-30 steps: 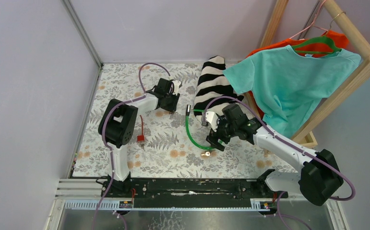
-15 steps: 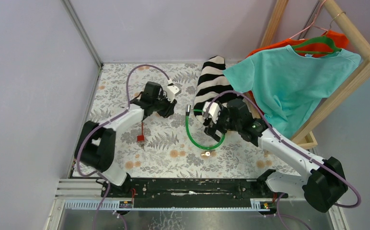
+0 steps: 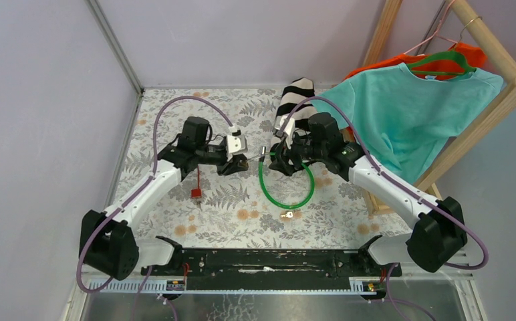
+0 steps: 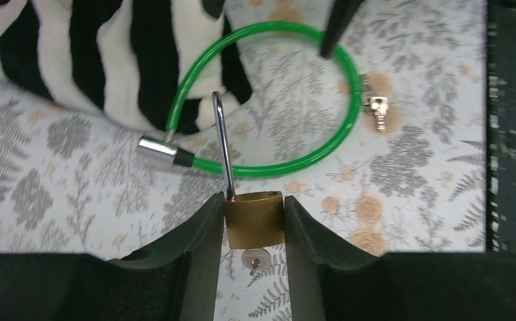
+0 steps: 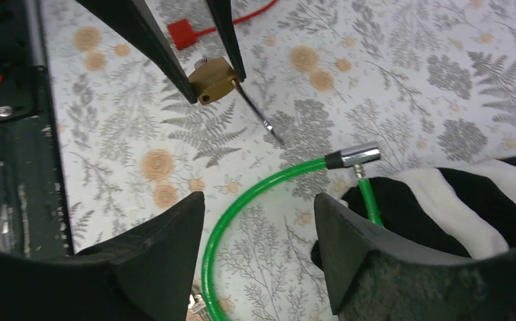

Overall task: Lock with the key
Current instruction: Pick up the lock from the center of the board.

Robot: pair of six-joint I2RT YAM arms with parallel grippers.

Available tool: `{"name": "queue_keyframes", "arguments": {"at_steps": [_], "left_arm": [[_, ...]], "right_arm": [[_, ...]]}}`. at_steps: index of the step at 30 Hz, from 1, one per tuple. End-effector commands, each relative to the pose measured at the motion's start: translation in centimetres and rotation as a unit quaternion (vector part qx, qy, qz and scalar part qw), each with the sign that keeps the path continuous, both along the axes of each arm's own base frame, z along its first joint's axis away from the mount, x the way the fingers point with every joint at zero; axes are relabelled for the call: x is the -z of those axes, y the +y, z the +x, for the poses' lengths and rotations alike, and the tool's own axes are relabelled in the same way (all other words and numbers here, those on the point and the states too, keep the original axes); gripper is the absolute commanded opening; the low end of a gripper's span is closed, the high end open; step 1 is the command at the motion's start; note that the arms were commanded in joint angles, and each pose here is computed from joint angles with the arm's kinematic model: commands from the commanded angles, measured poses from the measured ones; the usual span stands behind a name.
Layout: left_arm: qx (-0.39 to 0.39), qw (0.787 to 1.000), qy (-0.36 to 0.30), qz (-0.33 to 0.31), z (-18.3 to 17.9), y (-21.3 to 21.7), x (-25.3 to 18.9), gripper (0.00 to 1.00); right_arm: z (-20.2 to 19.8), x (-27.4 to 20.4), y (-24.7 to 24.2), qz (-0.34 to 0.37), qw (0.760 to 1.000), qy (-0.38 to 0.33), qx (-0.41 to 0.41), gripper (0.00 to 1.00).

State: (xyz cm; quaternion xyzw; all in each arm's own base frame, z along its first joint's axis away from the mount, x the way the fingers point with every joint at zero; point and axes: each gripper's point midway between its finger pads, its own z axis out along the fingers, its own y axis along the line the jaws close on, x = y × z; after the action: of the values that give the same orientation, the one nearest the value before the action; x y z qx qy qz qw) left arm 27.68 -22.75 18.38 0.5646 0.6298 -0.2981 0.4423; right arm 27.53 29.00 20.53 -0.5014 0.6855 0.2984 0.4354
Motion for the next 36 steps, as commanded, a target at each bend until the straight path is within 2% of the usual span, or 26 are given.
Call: {"name": "queue_keyframes", "arguments": {"at_steps": [1, 5, 11, 24, 27, 33, 36], "left_arm": [[0.114, 0.992, -0.017, -0.047, -4.3, -1.2, -3.4, 0.00], [0.134, 0.989, -0.030, -0.055, -5.6, -1.6, -4.1, 0.00], [0.141, 0.988, -0.025, -0.054, -6.1, -2.1, -4.0, 0.00], [0.145, 0.988, -0.016, -0.048, -6.4, -2.6, -3.6, 0.00], [0.145, 0.988, -0.012, -0.046, -6.4, -2.7, -3.4, 0.00], [0.147, 0.988, -0.005, -0.045, -6.5, -2.8, -3.1, 0.00], [0.148, 0.988, -0.001, -0.044, -6.5, -2.9, -2.8, 0.00]], "right_arm": [[-1.8, -2.9, 0.7, 0.052, 0.996, -0.004, -0.079, 0.65], [-4.3, -2.9, 0.9, 0.051, 0.987, 0.015, -0.151, 0.64], [-5.2, -2.4, 1.3, 0.041, 0.982, 0.044, -0.181, 0.63], [-6.3, -1.4, 2.8, 0.024, 0.973, 0.071, -0.218, 0.43], [-6.5, -1.4, 2.9, 0.023, 0.973, 0.075, -0.219, 0.34], [-6.6, -1.0, 3.0, 0.014, 0.974, 0.073, -0.216, 0.32], [-6.6, -0.8, 3.0, 0.010, 0.974, 0.074, -0.214, 0.27]]}}
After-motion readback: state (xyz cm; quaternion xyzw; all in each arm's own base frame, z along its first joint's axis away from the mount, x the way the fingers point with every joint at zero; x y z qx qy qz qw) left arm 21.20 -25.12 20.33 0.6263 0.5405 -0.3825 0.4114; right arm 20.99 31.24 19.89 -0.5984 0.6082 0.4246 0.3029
